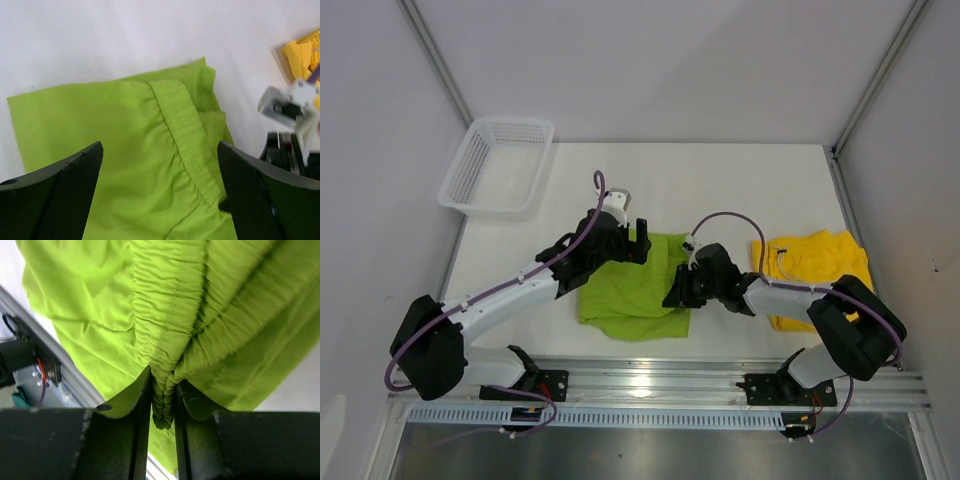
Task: Fold and stack the shorts
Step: Fold the shorts
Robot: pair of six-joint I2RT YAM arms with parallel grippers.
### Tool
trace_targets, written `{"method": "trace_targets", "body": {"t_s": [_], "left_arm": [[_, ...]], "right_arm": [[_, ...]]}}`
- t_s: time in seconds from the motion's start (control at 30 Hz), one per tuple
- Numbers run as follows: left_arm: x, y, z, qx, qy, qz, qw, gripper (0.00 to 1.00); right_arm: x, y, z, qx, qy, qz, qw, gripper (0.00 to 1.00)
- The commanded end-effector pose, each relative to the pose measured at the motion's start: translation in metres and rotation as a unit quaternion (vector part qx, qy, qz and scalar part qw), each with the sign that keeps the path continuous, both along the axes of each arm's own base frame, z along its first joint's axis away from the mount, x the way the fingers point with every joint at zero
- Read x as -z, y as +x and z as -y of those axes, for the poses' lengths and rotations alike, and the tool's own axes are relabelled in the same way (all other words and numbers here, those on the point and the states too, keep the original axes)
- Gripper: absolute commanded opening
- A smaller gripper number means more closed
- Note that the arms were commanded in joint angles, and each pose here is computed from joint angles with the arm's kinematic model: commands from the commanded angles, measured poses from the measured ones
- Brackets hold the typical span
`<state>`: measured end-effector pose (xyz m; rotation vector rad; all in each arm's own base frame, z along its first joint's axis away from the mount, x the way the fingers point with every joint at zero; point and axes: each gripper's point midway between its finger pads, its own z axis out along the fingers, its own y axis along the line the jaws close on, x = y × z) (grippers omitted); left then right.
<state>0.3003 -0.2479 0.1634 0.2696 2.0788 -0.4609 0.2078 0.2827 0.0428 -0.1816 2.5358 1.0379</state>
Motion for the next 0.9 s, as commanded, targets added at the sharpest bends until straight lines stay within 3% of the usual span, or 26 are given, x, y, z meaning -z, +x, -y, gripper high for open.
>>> {"method": "trace_targets", "body": {"t_s": [0.0, 0.03, 0.1, 0.13, 0.27, 0.63, 0.87], "left_arm": [[-0.010, 0.014, 0.003, 0.009, -0.013, 0.001, 1.000, 0.97], [-0.010, 0.016, 0.003, 0.009, -0.013, 0.001, 1.000, 0.97], [-0.006, 0.019, 0.001, 0.010, -0.007, -0.004, 1.000, 0.97], [-0.005, 0.020, 0.002, 0.013, -0.007, -0.006, 1.000, 0.97], [0.002, 0.021, 0.008, 0.031, 0.001, -0.017, 0.999, 0.96], [0.016, 0.023, 0.019, 0.051, 0.011, -0.035, 0.998, 0.93], [0.016, 0.028, 0.026, 0.041, 0.020, -0.030, 0.999, 0.99]], "right_arm": [[-0.007, -0.021, -0.024, -0.016, 0.021, 0.007, 1.000, 0.25], [-0.007, -0.024, -0.029, -0.017, 0.022, 0.009, 1.000, 0.28], [-0.005, -0.040, -0.046, -0.038, 0.027, 0.000, 0.999, 0.43], [-0.009, -0.043, -0.054, -0.046, 0.031, 0.002, 0.998, 0.59], [-0.010, -0.055, -0.057, -0.058, 0.015, -0.006, 0.998, 0.75], [-0.039, -0.025, 0.001, 0.015, 0.008, 0.015, 1.000, 0.73], [-0.063, 0.014, 0.010, 0.044, 0.067, 0.045, 0.996, 0.68]]}}
